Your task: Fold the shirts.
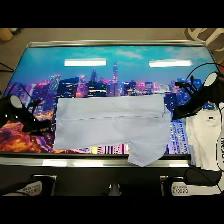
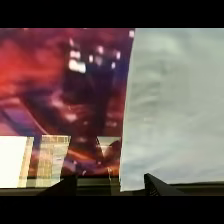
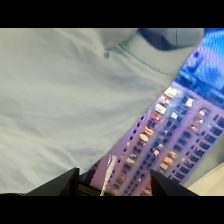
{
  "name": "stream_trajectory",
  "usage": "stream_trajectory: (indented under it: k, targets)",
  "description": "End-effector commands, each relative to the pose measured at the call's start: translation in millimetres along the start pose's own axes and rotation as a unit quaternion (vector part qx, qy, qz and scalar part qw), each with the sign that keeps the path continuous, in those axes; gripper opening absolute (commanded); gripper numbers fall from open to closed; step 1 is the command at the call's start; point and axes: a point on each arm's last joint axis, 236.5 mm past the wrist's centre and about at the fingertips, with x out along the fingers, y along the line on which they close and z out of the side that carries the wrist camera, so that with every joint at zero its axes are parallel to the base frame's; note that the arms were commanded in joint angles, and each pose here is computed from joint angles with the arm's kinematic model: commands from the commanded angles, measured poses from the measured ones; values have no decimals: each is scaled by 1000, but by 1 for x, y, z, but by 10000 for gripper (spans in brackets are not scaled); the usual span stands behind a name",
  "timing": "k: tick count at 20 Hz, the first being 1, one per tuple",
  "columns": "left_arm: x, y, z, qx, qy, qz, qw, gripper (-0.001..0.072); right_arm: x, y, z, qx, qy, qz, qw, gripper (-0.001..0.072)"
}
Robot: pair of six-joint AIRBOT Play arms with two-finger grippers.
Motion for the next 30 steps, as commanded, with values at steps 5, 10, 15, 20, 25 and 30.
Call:
stream_trajectory:
  k: [5,10,15,20,25,30]
  targets:
    - [53,-26,-42,-13,-8,-74,997,496,5,9,-12,6,1,19,1000,426]
    - [59,-31,-38,-23,-6,-86,996,496,6,10,-20,0,16,22,1000,427]
    - [61,-41,-32,-31,-10,-106,994,372,28,30,-56,3,43,39,998,444]
    - [61,-41,-31,-30,-12,-106,994,30,77,70,-117,8,83,86,993,554]
    - [61,-41,-32,-21,-12,-106,994,30,110,98,-126,38,55,126,990,546]
    - [61,-41,-31,-21,-13,-106,994,30,126,92,-120,53,30,110,992,523]
